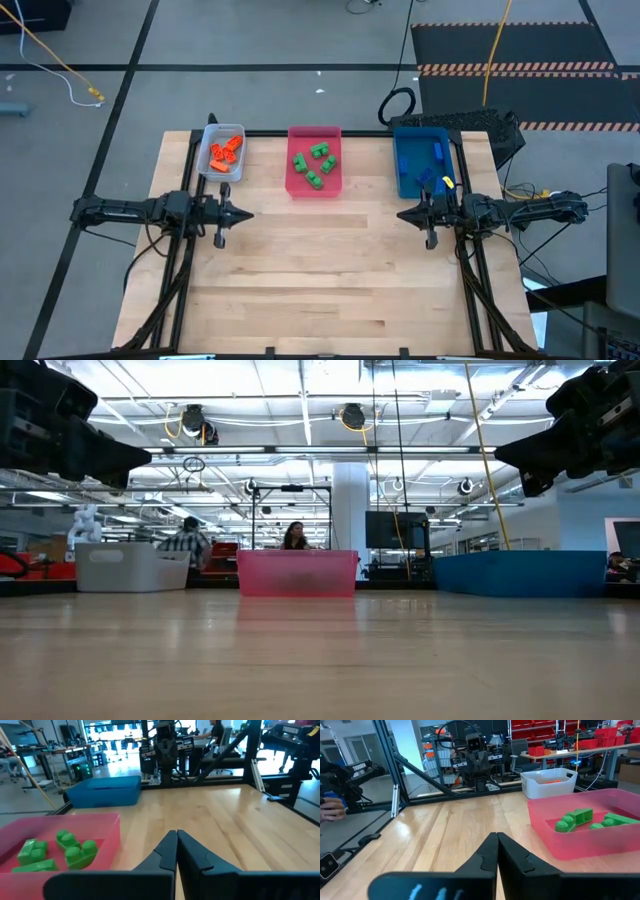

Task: Sort & place blocks by color
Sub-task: Return to Home Position

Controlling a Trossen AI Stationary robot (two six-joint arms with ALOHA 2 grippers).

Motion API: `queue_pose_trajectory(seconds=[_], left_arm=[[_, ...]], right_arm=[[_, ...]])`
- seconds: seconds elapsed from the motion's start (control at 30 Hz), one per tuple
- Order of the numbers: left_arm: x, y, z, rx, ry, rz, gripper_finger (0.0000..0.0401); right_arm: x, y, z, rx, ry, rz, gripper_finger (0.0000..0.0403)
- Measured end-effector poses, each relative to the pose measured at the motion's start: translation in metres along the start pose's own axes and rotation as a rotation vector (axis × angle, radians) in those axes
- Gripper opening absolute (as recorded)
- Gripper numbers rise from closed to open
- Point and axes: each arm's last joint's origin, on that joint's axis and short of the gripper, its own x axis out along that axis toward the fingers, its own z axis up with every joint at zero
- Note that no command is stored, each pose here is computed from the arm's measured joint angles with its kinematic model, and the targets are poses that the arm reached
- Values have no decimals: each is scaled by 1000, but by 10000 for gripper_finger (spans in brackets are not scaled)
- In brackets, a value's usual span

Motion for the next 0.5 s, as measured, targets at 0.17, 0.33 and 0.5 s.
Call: queue_pose_trajectory(seconds=[0.17, 0.33, 0.5], left_arm=[[0, 0, 0, -36, 0, 3, 11], [0, 0, 1, -76, -8, 7, 9], [0, 0, 3, -80, -33, 11, 3]], right_arm=[[0, 0, -2, 34, 17, -3, 0], [0, 0, -2, 50, 25, -5, 0], [0, 0, -2, 50, 25, -5, 0]])
